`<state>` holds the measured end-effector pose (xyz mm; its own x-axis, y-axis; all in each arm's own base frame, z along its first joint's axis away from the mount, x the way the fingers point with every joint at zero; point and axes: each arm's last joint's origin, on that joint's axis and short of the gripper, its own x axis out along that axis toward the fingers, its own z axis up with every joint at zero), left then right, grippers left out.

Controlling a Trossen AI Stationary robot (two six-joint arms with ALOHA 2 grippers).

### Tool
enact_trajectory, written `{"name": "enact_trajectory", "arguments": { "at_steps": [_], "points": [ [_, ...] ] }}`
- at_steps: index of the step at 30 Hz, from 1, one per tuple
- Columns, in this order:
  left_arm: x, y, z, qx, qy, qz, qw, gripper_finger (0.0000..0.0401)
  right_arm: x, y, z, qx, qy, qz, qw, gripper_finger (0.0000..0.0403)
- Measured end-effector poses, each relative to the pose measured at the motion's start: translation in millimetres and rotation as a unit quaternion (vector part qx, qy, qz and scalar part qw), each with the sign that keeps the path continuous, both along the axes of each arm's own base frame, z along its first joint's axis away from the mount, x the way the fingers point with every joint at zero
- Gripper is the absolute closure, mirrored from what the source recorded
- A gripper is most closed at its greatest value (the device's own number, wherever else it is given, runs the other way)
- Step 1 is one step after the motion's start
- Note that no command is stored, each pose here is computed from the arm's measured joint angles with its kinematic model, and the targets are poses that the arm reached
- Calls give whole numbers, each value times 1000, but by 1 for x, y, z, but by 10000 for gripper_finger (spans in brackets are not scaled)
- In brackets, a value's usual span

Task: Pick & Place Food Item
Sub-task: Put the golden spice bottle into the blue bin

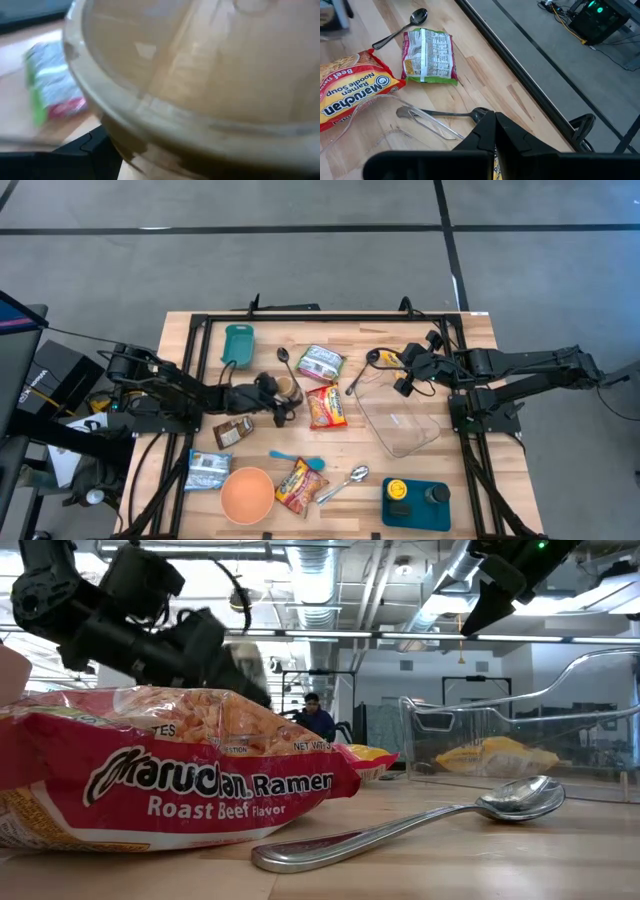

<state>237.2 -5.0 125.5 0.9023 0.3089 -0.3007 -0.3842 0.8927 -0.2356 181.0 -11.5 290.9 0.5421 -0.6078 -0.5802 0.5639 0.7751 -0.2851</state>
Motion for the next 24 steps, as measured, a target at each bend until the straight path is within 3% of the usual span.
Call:
{"name": "enact_trajectory", "arguments": {
  "at_steps": [10, 19, 24],
  "points": [
    [13, -6, 29, 5, -122, -91, 988, 117, 0, 0, 0, 0, 0, 0, 1000, 401],
    [40, -10, 63, 65, -175, -148, 971, 117, 0, 0, 0, 0, 0, 0, 1000, 401],
    [54, -11, 77, 96, -169, -153, 969, 117, 0, 0, 0, 0, 0, 0, 1000, 401]
  ]
}}
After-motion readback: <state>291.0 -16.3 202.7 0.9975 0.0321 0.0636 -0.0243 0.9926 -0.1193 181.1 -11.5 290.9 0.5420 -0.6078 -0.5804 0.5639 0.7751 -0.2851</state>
